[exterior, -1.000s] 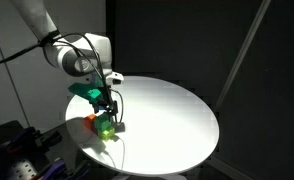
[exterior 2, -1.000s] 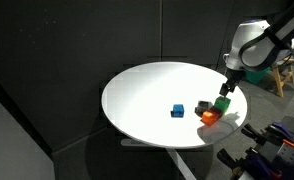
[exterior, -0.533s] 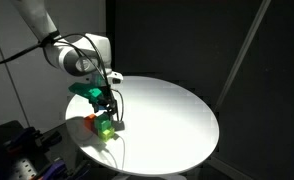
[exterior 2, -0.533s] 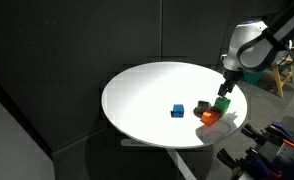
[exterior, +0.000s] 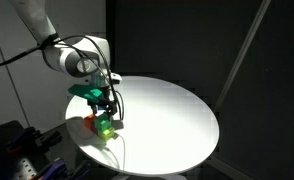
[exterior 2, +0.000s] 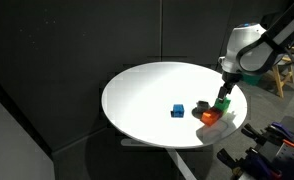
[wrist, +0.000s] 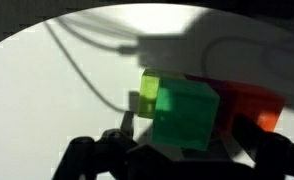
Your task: Put the light green block on the table
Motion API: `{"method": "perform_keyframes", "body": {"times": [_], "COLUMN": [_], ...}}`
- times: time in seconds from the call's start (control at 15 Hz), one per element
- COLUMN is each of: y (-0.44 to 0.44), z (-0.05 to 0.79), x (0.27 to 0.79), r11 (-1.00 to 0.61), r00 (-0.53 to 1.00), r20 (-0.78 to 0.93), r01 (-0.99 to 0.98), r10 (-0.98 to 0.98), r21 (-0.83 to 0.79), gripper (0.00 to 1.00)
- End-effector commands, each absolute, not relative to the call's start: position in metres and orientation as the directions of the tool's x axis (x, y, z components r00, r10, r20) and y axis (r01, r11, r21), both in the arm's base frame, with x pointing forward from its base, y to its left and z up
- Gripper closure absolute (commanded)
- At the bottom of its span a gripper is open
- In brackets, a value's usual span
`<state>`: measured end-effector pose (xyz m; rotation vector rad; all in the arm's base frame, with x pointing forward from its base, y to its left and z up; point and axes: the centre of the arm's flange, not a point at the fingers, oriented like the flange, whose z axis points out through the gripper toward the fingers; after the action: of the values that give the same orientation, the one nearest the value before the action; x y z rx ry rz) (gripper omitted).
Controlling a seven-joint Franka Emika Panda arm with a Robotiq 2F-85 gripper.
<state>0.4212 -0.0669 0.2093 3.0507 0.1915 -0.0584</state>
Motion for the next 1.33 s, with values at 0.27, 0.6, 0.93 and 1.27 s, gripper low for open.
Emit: {"method": "perform_keyframes", "body": {"times": [0.27,0.6,0.93,1.27], "y": [-0.072,-0.072,-0.074,-0.075], "z": [0.198,0.194,0.191,0.19], "x": [0.432,0.435,0.437,0.438], "r11": [-0.988,-0.994,-0.995,-0.993], "r00": [0.993,0.998,0.999,0.997], "r20": [-0.053,-0.053,-0.055,-0.066], "r01": [0.113,0.044,0.001,-0.034], "r10": [0.108,0.039,-0.004,-0.042], "r21": [0.101,0.099,0.103,0.111], "gripper": [0.0,0.0,0.26,0.66]}}
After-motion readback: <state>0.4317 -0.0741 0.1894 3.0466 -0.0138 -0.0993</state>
